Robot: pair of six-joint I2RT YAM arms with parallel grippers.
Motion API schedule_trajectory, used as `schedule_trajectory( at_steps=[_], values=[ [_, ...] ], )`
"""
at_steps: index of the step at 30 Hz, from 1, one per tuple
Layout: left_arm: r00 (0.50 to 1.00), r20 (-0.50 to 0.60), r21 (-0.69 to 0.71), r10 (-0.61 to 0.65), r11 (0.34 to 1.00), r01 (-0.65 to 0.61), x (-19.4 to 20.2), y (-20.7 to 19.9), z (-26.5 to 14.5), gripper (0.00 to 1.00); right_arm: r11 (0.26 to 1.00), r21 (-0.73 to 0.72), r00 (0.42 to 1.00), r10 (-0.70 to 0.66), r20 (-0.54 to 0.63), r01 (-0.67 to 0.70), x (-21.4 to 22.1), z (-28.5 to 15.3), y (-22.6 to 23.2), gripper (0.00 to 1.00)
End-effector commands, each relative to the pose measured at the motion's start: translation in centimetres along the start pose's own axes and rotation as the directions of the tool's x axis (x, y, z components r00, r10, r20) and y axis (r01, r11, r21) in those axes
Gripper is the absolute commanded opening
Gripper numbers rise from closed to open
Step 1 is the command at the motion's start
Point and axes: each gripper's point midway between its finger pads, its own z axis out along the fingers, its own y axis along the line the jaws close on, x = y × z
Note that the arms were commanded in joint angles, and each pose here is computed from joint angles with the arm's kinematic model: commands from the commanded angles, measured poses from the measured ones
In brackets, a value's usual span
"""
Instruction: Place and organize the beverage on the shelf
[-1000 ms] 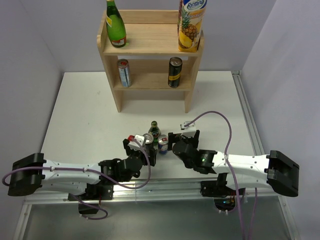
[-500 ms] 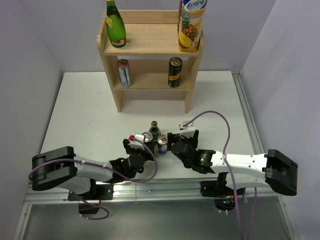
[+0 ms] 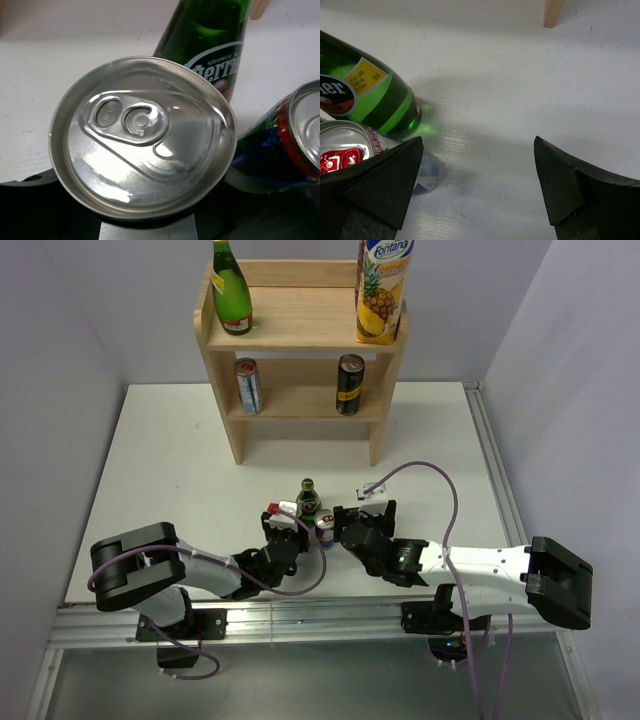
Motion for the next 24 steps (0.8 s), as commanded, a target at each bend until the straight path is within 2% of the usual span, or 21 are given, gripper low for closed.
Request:
schedule_trajectory(
  at_steps=[1,3,4,7,10,14,24],
  values=[
    [0.996,0.04,-0.015,-0.078,0.997,0.079,-2.4,-0.3,0.0,0.0,0.999,-0.003,0.998,0.046,0.044,-0.046,-2.2,-0.1,1.1,0.99],
    [0.992,0.045,-0.025,-0.119,0.992,0.12,-3.6,-0.1,-0.5,0.0,0.999,-0.001,0.998,0.047,0.046,-0.047,-2.2,-0.2,1.0,0.99],
    [0.997,0.007,-0.049,-0.071,0.996,0.071,-3.0,0.6,-0.9,0.0,0.999,-0.002,0.998,0.05,0.048,-0.05,-2.2,-0.2,1.0,0.99],
    [0.994,0.018,-0.048,-0.103,0.993,0.104,-5.9,0.0,-1.8,0.0,0.999,-0.003,0.997,0.051,0.05,-0.051,-2.4,-0.2,1.0,0.99],
    [0.995,0.038,-0.044,-0.096,0.994,0.097,-9.7,-0.3,-2.6,0.0,0.999,-0.007,0.998,0.05,0.048,-0.05,-2.4,-0.2,1.1,0.99],
    [0.992,0.108,-0.026,-0.066,0.997,0.069,-16.7,-1.2,-3.1,0.0,0.999,-0.007,0.997,0.052,0.049,-0.051,-2.4,-0.3,1.1,0.99],
    [0.976,0.217,-0.04,-0.019,0.999,0.028,-27.2,-2.3,2.4,0.0,0.999,0.0,0.997,0.053,0.055,-0.053,-2.6,-0.3,0.9,0.99]
  ],
)
